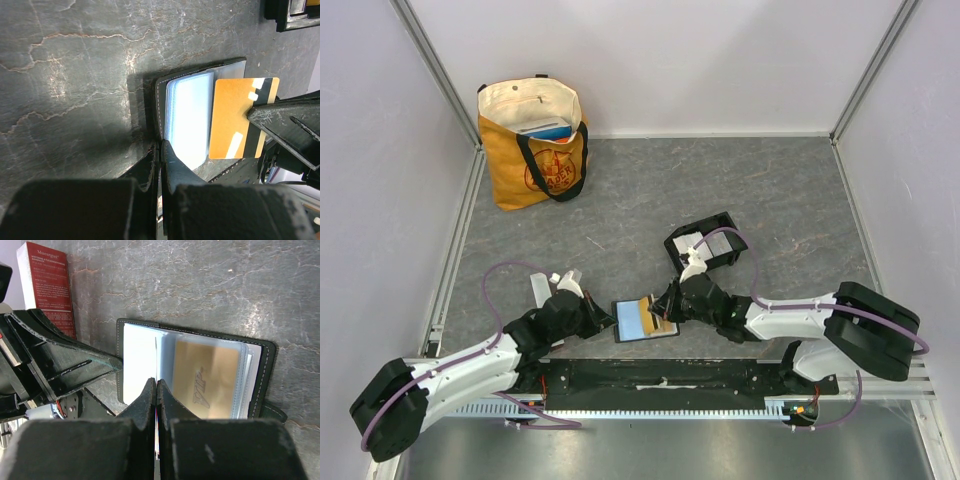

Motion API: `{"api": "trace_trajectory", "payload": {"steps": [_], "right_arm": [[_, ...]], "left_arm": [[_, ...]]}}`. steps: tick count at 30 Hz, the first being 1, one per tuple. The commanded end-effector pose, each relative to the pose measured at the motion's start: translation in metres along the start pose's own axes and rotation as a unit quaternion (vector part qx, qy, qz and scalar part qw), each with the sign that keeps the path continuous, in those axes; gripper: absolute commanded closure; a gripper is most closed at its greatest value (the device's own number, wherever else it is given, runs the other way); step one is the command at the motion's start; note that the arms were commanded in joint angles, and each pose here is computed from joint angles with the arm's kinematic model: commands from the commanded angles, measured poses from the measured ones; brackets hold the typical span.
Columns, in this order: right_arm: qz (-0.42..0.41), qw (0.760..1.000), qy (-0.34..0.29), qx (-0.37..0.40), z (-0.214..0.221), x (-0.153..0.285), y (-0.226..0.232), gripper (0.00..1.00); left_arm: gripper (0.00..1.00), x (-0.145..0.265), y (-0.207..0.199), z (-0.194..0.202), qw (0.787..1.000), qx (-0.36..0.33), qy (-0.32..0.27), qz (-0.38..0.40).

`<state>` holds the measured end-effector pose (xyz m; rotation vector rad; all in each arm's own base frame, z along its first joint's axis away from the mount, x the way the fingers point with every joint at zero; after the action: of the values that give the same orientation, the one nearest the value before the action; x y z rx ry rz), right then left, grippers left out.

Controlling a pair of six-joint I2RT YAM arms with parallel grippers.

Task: Put the credit cards into the card holder
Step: Insert the credit card into the card holder.

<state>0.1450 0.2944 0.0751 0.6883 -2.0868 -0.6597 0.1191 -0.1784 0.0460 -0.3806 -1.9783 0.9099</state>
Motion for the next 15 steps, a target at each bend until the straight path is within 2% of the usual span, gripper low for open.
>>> {"api": "trace_trajectory", "payload": {"steps": [1, 7, 15], "right_arm": [[-0.005, 0.999, -0.026, -0.025, -0.0061, -0.0023, -0.0014, 1.00], [0.003, 0.999, -0.042, -0.033, -0.0107, 0.0014, -0.0078, 1.00], [-0.013, 0.999, -0.028, -0.036, -0.0050, -0.0039, -0.0059, 1.00]], "left_arm": [[0.98, -0.0002, 0.0023, 0.0006, 1.000, 0.008, -0.002, -0.003], [0.98, -0.0005, 0.0032, 0.0013, 1.000, 0.008, 0.000, -0.006], [0.98, -0.0004, 0.0019, 0.0011, 1.000, 0.007, -0.001, -0.003]]}}
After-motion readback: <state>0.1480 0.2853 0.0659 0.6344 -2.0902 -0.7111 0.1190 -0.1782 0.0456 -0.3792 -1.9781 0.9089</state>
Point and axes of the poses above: each gripper's point midway between its finger pads, its own x axis back along the fingers, its own y axis along the line the jaws close on, z = x × y, the point moved 4 cm from there along x, back along the fingers, and after that the axes turned 2 degrees about x, right-handed, at the moved point
